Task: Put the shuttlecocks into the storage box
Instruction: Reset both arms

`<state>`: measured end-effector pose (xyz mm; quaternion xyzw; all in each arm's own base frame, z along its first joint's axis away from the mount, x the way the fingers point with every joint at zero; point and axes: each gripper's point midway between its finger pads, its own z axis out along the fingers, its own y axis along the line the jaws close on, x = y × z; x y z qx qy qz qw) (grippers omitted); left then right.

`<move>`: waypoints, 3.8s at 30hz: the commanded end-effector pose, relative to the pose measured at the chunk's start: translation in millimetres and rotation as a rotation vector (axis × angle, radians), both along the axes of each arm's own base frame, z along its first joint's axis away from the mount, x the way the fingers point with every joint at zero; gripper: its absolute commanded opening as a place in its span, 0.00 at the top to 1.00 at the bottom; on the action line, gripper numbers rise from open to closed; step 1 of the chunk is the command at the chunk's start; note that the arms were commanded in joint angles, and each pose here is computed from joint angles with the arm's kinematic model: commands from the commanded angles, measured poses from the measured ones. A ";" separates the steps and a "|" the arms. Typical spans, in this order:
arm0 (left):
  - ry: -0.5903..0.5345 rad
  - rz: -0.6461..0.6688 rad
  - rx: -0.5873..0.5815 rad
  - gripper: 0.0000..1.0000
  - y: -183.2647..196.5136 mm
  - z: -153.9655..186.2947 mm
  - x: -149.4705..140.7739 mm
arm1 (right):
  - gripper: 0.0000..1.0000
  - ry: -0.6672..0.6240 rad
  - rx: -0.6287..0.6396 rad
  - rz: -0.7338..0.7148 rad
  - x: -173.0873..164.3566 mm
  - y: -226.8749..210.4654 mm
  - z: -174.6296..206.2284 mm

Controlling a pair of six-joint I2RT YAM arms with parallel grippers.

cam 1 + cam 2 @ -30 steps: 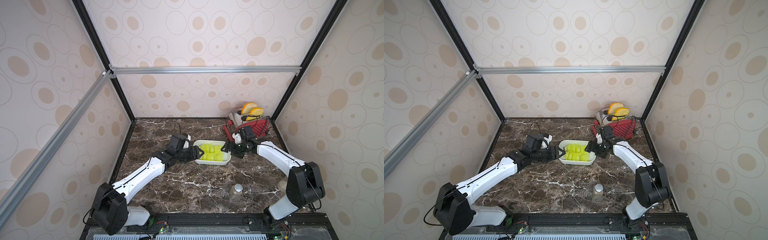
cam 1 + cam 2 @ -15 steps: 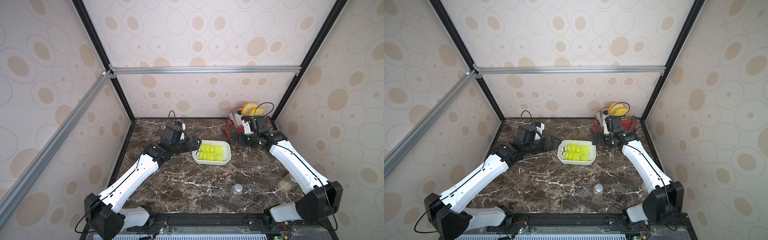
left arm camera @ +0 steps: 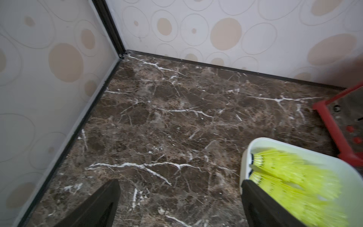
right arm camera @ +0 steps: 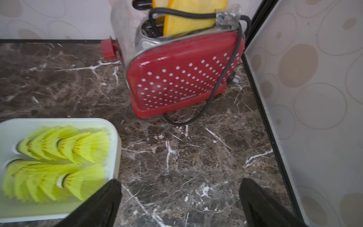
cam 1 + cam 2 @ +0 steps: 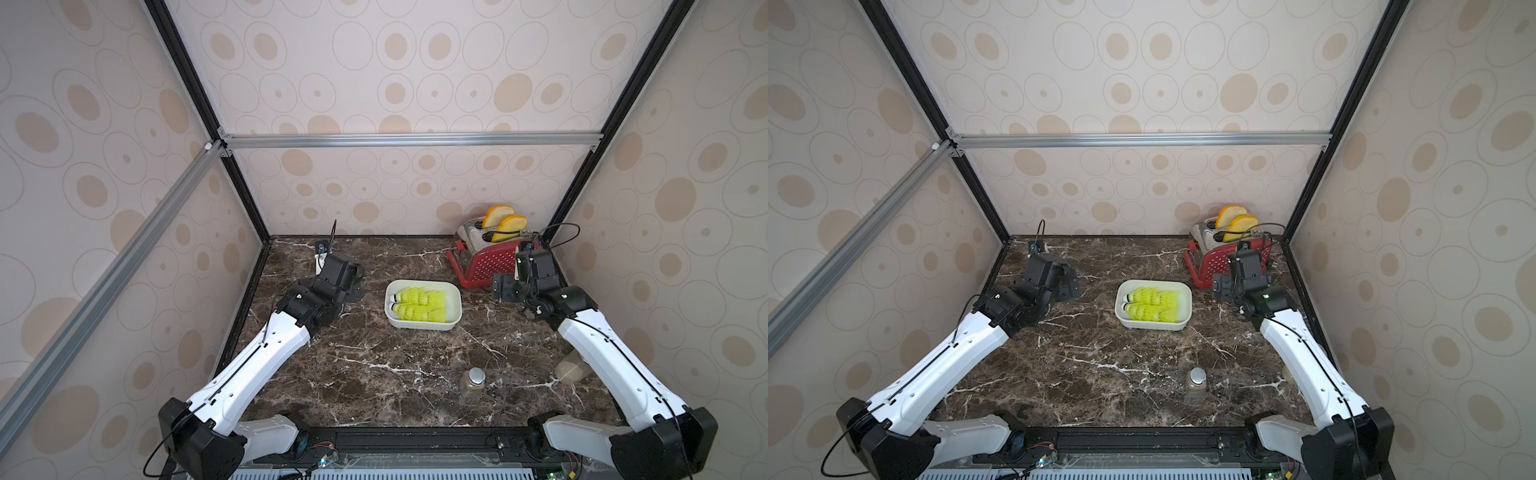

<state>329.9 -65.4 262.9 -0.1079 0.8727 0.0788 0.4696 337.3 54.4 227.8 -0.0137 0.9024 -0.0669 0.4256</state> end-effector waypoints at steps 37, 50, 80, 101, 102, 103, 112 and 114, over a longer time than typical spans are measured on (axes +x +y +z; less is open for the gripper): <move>-0.108 0.142 0.293 0.01 127.6 -148.7 68.3 | 0.00 -0.134 -0.201 -0.011 48.9 -65.0 -128.7; -0.251 0.086 0.250 0.01 119.9 -147.1 48.9 | 0.00 -0.258 -0.158 0.024 56.6 -67.6 -131.6; -0.198 0.034 0.160 0.01 124.8 -163.8 64.1 | 0.00 -0.269 -0.157 -0.030 55.7 -77.5 -140.7; -0.202 0.033 0.162 0.01 124.9 -162.5 62.8 | 0.00 -0.270 -0.153 -0.029 55.1 -78.6 -140.5; -0.203 0.033 0.162 0.01 124.9 -162.0 63.1 | 0.00 -0.269 -0.153 -0.028 54.9 -78.4 -140.9; -0.203 0.032 0.162 0.01 124.5 -162.1 63.2 | 0.00 -0.269 -0.153 -0.028 54.8 -78.6 -140.9; -0.216 0.031 0.164 0.01 124.7 -161.7 64.3 | 0.00 -0.269 -0.153 -0.027 54.7 -78.3 -140.7; -0.213 0.030 0.164 0.01 124.4 -162.3 64.0 | 0.00 -0.269 -0.153 -0.027 54.7 -78.3 -140.7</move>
